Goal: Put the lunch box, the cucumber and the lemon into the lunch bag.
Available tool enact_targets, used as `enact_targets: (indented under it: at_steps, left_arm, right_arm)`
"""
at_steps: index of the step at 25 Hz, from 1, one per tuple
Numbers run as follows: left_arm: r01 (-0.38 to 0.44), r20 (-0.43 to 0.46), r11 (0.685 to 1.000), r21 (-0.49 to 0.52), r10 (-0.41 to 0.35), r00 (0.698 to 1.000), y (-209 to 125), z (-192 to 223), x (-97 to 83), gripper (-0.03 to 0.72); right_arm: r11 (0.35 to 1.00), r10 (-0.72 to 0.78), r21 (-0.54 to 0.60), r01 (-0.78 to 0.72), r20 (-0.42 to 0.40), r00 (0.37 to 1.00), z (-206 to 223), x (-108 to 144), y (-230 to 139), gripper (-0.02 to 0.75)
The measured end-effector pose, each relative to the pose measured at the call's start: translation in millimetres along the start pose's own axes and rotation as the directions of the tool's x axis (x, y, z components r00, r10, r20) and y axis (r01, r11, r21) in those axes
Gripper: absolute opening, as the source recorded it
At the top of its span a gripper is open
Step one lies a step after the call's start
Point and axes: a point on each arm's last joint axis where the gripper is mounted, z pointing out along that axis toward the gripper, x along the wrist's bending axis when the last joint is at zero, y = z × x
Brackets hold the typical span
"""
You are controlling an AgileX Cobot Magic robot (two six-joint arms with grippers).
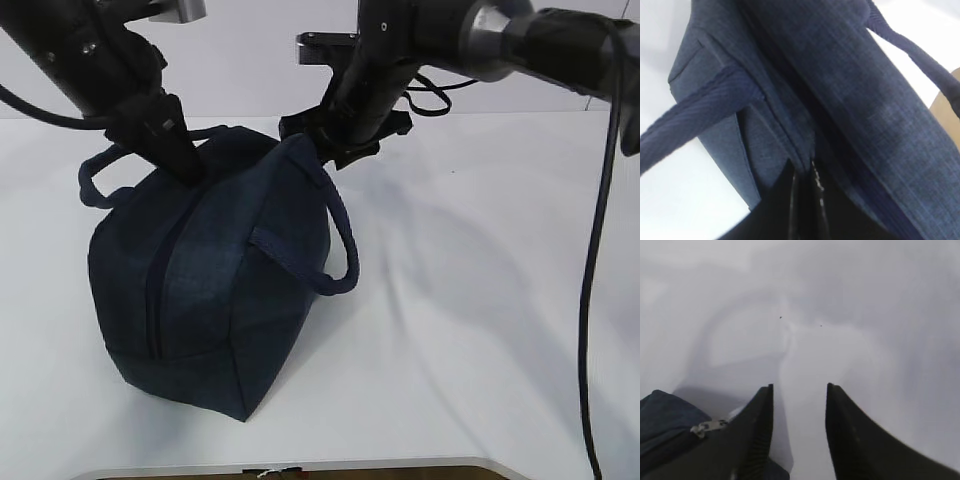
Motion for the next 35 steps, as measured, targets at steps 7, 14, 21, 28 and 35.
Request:
enact_targets:
  at_steps: [7,14,21,28,35]
  left_arm:
    - [-0.001,0.0,1.0,0.0,0.001,1.0,-0.1,-0.8,-0.5,-0.015]
    - [-0.001,0.003,1.0,0.003,0.001,1.0,-0.4,-0.8,-0.7,-0.015]
    - [0.06,-0.009,0.998,0.011,-0.06,0.998,-1.2,-0.8,0.3,-0.015]
    - [0.271,-0.057,0.963,0.016,-0.269,0.961,-3.2,-3.2,2.9,-0.015]
    - [0.362,-0.069,0.932,-0.009,-0.362,0.93,-2.0,-3.3,4.4,0.01]
  right_arm:
    - [1.0,0.003,-0.025,-0.003,-0.01,1.0,-16.2,2.1,5.3,0.361]
    - [0.998,-0.034,-0.052,0.036,0.037,0.999,-47.5,0.1,13.2,0.365]
    - [0.993,-0.075,-0.082,0.079,0.055,0.996,-90.1,1.6,21.8,0.365]
    - [0.992,-0.125,0.013,0.125,0.105,0.986,-130.9,-2.0,13.2,0.365]
    - [0.99,-0.142,0.006,0.142,0.096,0.985,-158.3,-0.2,11.6,0.365]
